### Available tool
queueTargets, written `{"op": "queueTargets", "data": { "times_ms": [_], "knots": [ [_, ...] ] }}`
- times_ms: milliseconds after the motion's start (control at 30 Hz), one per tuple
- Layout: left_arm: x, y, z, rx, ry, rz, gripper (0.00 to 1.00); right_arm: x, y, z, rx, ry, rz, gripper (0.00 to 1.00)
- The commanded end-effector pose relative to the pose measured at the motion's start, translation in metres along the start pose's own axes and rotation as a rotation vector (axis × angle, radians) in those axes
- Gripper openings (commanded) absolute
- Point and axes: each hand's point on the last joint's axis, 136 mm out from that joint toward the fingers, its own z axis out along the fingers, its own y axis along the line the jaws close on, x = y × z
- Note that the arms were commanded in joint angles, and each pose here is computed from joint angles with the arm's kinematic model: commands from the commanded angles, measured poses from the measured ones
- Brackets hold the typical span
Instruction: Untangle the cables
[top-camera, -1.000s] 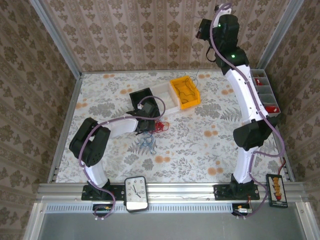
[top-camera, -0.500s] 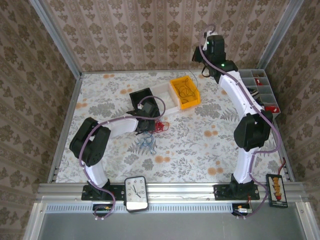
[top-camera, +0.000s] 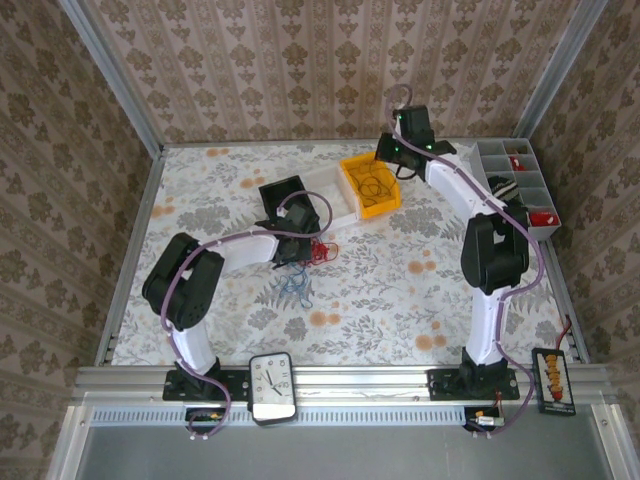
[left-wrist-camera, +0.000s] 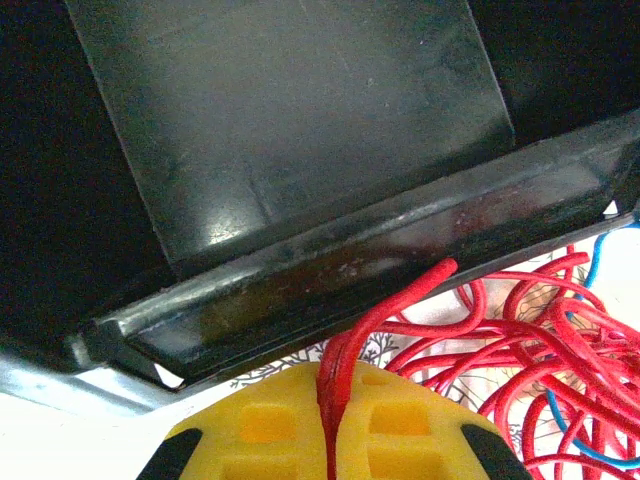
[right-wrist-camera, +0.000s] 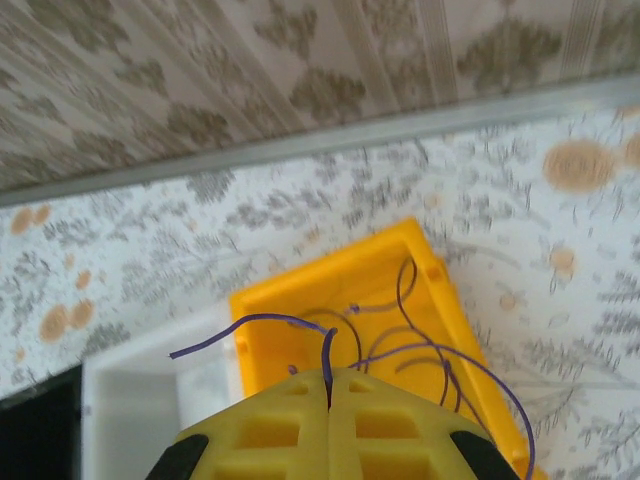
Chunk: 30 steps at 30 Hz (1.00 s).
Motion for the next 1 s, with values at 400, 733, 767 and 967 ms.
{"op": "queueTargets", "data": {
  "times_ms": [400,733,767,967],
  "knots": [
    [0.000,0.005,0.001,-0.028,0.020,0.000,0.00,0.047,-0.028,0.050,0.169,0.141,-0.006,0.00],
    [-0.006,0.000,-0.012,0.018,-0.020,0.028,0.00,0.062,-0.026,0.057,0.213,0.158,-0.043,0.08],
    [-0.007,0.000,-0.013,0.020,-0.022,0.030,0.00,0.059,-0.025,0.053,0.209,0.146,-0.043,0.12],
    [-0.006,-0.001,-0.014,0.020,-0.022,0.036,0.00,0.040,-0.017,0.029,0.199,0.084,-0.040,0.43]
  ]
}}
